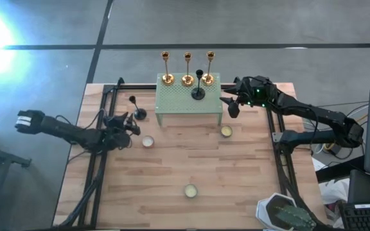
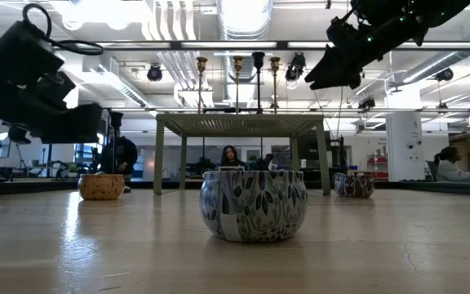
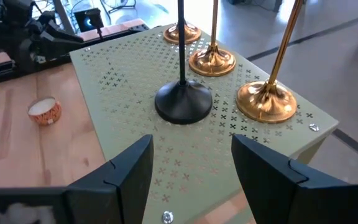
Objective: Pick & Place candle stick holders
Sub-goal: Align the black candle holder with the other black candle holder on the shelf
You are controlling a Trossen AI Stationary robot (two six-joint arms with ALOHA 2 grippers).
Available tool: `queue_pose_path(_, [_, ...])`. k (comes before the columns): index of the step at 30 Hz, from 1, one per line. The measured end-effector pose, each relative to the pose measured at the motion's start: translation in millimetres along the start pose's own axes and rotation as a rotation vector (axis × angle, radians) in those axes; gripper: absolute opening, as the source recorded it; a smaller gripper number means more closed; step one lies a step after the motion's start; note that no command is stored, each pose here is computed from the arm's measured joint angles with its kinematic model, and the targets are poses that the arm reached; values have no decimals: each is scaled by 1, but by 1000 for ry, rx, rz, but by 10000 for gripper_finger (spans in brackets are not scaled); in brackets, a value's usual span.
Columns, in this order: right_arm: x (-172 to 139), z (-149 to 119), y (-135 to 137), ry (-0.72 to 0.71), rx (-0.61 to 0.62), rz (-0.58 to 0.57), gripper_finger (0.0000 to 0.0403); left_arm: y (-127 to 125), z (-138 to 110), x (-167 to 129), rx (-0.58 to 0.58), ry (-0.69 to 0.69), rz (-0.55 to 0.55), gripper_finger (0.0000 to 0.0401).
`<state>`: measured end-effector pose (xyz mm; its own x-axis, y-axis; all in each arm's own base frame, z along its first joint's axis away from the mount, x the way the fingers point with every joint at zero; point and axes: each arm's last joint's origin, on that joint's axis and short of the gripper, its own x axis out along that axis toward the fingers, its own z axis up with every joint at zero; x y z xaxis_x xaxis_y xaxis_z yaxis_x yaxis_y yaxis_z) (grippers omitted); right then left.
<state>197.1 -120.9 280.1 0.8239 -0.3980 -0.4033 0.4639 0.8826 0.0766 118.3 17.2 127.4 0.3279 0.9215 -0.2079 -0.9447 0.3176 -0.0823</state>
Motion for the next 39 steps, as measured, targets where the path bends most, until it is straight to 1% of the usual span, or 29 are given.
queue_pose_path(3, [0,0,0,1,-2,1,210,-1,4,6,54,7,12,119])
queue_pose_path(6, [0,0,0,2,0,1,210,-2,11,12,80,-11,29,119])
queue_pose_path(12, [0,0,0,2,1,1,210,-2,22,25,118,10,-26,120])
queue_pose_path(16, [0,0,0,3,3,6,210,3,24,34,103,31,-25,120])
queue_pose_path(19, [0,0,0,3,2,8,210,5,26,38,90,43,-47,120])
queue_pose_path(26, [0,0,0,3,-2,10,210,9,31,47,103,56,-120,120])
queue_pose_path(32, [0,0,0,3,-4,10,210,14,34,54,101,50,-123,120])
queue_pose_path(35, [0,0,0,3,-5,10,210,17,36,57,101,53,-157,119])
queue_pose_path(37, [0,0,0,3,-5,10,210,19,36,60,99,65,-169,113])
queue_pose_path(39, [0,0,0,3,-5,9,210,20,36,62,102,71,-169,98])
